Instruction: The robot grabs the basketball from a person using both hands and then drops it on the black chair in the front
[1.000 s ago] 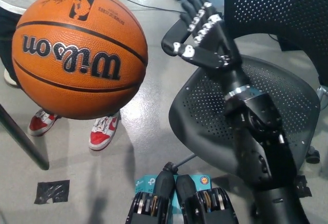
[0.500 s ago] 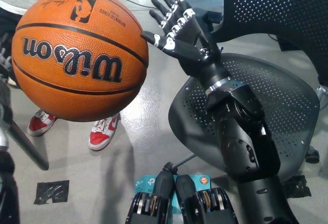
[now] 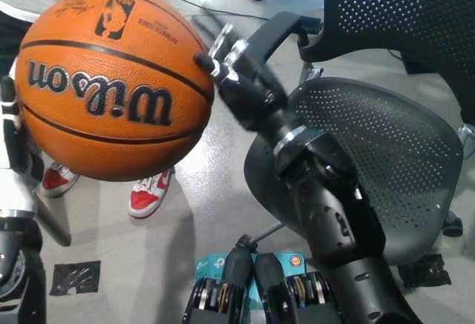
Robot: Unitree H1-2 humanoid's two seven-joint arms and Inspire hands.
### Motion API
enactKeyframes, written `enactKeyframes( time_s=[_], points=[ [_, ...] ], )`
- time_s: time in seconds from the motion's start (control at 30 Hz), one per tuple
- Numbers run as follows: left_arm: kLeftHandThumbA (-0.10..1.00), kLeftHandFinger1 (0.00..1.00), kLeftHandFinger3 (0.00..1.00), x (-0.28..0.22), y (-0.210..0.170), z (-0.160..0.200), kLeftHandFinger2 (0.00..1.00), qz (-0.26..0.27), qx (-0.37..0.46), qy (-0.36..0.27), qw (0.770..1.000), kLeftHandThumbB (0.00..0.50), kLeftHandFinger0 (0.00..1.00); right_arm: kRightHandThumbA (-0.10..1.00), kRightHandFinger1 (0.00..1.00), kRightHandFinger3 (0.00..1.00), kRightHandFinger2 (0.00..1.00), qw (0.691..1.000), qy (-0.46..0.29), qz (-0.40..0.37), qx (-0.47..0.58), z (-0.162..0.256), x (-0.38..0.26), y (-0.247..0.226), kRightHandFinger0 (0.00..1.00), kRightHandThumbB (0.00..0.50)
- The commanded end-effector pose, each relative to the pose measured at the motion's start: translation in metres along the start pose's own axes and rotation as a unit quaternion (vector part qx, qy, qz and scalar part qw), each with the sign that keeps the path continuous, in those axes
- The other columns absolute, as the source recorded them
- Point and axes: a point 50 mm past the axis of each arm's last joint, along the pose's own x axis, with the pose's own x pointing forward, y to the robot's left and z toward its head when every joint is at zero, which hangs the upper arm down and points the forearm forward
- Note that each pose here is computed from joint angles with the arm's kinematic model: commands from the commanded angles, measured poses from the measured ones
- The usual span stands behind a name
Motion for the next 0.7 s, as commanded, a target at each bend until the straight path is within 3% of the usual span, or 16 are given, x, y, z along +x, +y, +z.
enactKeyframes(
  time_s=[0.0,0.07,0.3,0.33,0.43,0.5,0.53,0.6,0.63,0.67],
  points=[
    [1.00,1.00,1.00,0.007,-0.008,0.007,1.00,-0.010,0.014,-0.016,1.000,0.197,1.00,1.00,1.00,1.00,1.00,0.997,-0.017,0.026,-0.067,0.003,0.011,0.010,1.00,0.410],
    [1.00,1.00,1.00,0.008,-0.013,0.005,1.00,-0.022,0.017,-0.010,1.000,0.203,1.00,1.00,1.00,1.00,1.00,0.995,-0.013,0.038,-0.091,-0.005,0.014,0.018,1.00,0.463],
    [1.00,1.00,1.00,0.014,-0.026,0.003,1.00,-0.037,0.011,-0.020,0.999,0.170,1.00,1.00,1.00,1.00,1.00,0.990,0.001,0.052,-0.129,-0.021,0.017,0.037,1.00,0.465],
    [1.00,1.00,1.00,0.013,-0.034,0.000,1.00,-0.040,0.023,-0.021,0.999,0.148,1.00,1.00,1.00,1.00,1.00,0.991,0.010,0.052,-0.122,-0.037,0.016,0.048,1.00,0.397],
    [1.00,1.00,1.00,0.013,-0.034,0.000,1.00,-0.040,0.025,-0.021,0.999,0.147,1.00,1.00,1.00,1.00,1.00,0.991,0.009,0.052,-0.122,-0.038,0.017,0.048,1.00,0.392],
    [1.00,1.00,1.00,0.009,-0.052,-0.004,1.00,-0.054,0.041,0.000,0.998,0.191,1.00,1.00,1.00,1.00,1.00,0.992,-0.009,0.041,-0.117,-0.052,0.019,0.077,1.00,0.320],
    [1.00,1.00,1.00,0.007,-0.059,-0.005,1.00,-0.062,0.038,-0.002,0.997,0.161,1.00,1.00,1.00,1.00,1.00,0.991,-0.022,0.044,-0.128,-0.053,0.021,0.085,1.00,0.323],
    [1.00,1.00,1.00,0.007,-0.059,-0.005,1.00,-0.061,0.038,-0.002,0.997,0.160,1.00,1.00,1.00,1.00,1.00,0.990,-0.024,0.043,-0.129,-0.054,0.021,0.085,1.00,0.323],
    [1.00,1.00,1.00,0.004,-0.076,-0.003,1.00,-0.067,0.030,-0.001,0.997,0.146,1.00,1.00,1.00,1.00,1.00,0.983,-0.054,0.044,-0.169,-0.050,0.025,0.101,1.00,0.285],
    [1.00,1.00,1.00,0.003,-0.078,-0.003,1.00,-0.067,0.029,-0.001,0.997,0.145,1.00,1.00,1.00,1.00,1.00,0.982,-0.059,0.044,-0.174,-0.050,0.025,0.103,1.00,0.280]
  ],
)
